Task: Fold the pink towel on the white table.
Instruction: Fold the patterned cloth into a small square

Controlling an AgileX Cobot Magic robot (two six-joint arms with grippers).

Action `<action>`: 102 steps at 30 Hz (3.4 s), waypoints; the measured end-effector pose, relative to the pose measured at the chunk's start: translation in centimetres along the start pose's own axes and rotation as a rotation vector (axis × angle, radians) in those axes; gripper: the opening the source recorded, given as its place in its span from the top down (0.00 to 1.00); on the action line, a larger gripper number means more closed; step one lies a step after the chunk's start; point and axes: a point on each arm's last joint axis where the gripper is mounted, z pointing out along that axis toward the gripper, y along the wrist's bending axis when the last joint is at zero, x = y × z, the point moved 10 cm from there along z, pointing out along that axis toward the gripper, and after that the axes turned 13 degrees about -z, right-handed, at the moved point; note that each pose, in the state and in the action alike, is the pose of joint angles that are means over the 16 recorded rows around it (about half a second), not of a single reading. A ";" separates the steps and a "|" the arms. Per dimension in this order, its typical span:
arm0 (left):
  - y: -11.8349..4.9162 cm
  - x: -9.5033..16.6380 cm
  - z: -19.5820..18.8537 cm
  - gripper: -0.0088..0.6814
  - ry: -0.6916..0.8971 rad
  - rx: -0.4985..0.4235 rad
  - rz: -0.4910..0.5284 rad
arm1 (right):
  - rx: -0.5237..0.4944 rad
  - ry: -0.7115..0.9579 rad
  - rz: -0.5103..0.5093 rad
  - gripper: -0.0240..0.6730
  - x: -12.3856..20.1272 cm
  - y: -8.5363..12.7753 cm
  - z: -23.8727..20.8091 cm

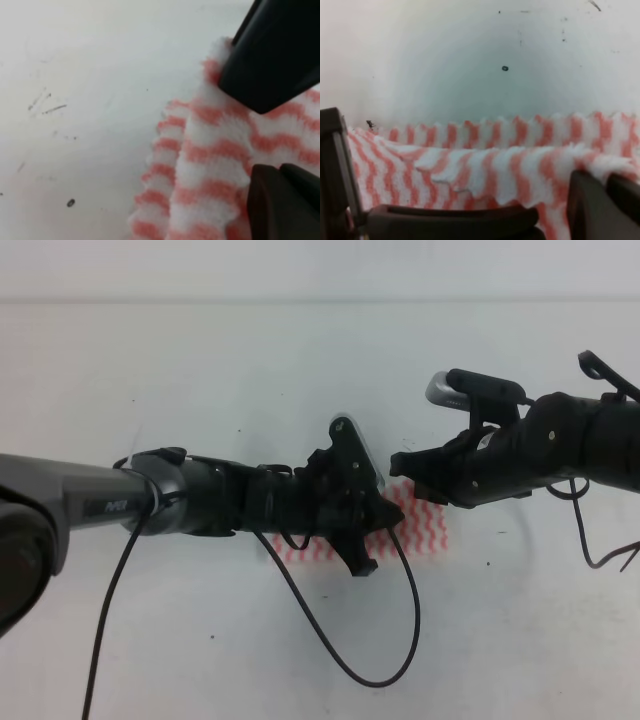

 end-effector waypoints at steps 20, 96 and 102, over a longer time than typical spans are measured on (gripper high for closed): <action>0.3 -0.3 0.0 1.00 -0.005 -0.007 0.078 | 0.000 0.000 0.000 0.99 0.0 0.0 0.0; 1.4 -1.2 -7.9 1.00 0.059 -0.284 -0.416 | 0.024 0.026 -0.103 0.97 -2.0 -0.4 -1.4; 0.3 1.6 -8.0 1.00 0.118 -0.276 -0.460 | 0.024 0.041 -0.103 0.99 -1.8 -0.4 -1.4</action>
